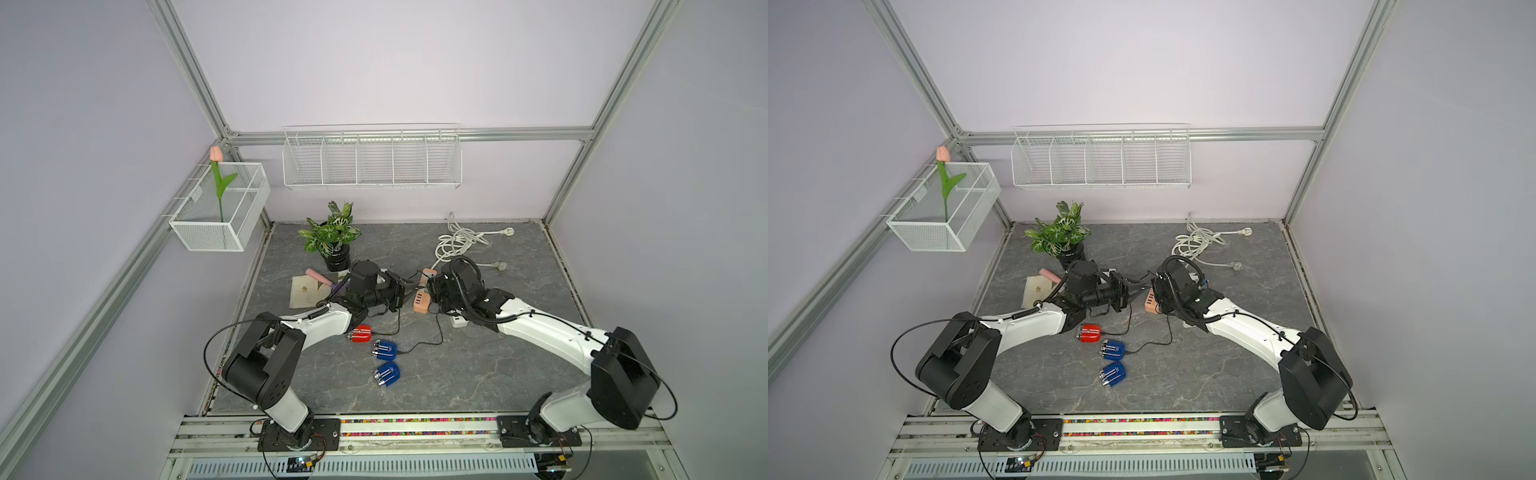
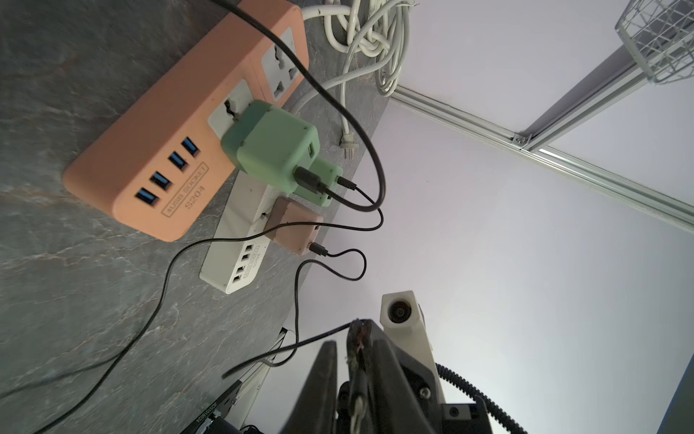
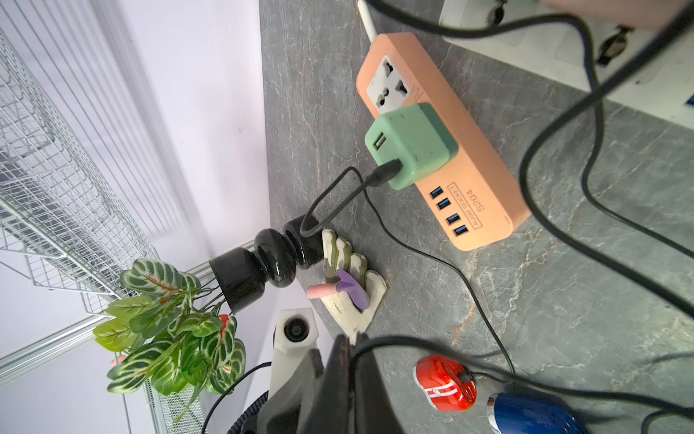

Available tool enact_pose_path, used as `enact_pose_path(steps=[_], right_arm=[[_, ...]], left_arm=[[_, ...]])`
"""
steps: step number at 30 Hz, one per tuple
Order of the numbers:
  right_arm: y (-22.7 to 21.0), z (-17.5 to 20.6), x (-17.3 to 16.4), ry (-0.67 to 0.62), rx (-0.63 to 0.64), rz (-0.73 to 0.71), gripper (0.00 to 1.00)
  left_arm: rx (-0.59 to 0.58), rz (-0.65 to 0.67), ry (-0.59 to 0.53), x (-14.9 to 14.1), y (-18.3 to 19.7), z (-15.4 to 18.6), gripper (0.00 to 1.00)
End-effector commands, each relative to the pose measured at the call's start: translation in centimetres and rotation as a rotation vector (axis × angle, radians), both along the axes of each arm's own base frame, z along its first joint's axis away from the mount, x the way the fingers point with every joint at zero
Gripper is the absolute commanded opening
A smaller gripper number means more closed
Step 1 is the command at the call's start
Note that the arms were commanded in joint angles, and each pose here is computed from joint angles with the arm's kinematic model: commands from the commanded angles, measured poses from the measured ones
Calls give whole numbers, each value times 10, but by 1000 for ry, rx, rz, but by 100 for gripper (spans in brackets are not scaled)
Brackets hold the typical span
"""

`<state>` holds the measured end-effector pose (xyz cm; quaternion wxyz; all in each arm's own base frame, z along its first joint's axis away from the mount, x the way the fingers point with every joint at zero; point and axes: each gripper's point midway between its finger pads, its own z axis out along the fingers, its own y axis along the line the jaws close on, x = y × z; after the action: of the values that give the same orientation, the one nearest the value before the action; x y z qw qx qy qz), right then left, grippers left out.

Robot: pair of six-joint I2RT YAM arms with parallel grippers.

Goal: Charge the electric shaver
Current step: Pick up the charging cable from the center of the board.

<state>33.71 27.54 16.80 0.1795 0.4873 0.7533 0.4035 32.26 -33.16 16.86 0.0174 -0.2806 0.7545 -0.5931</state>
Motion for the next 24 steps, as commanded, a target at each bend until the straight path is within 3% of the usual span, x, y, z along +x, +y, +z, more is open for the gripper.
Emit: enact_pose_path(steps=[1, 6, 16, 24], right_arm=[[0, -1, 1, 20, 49, -30, 7], [1, 0, 1, 24, 48, -28, 7], [5, -2, -2, 36, 56, -25, 8], [6, 1, -4, 33, 74, -16, 35]], left_arm=[[-25, -2, -10, 4, -5, 16, 17], [-22, -4, -9, 4, -5, 15, 4], [-3, -7, -4, 3, -5, 14, 0], [12, -1, -11, 6, -3, 18, 0]])
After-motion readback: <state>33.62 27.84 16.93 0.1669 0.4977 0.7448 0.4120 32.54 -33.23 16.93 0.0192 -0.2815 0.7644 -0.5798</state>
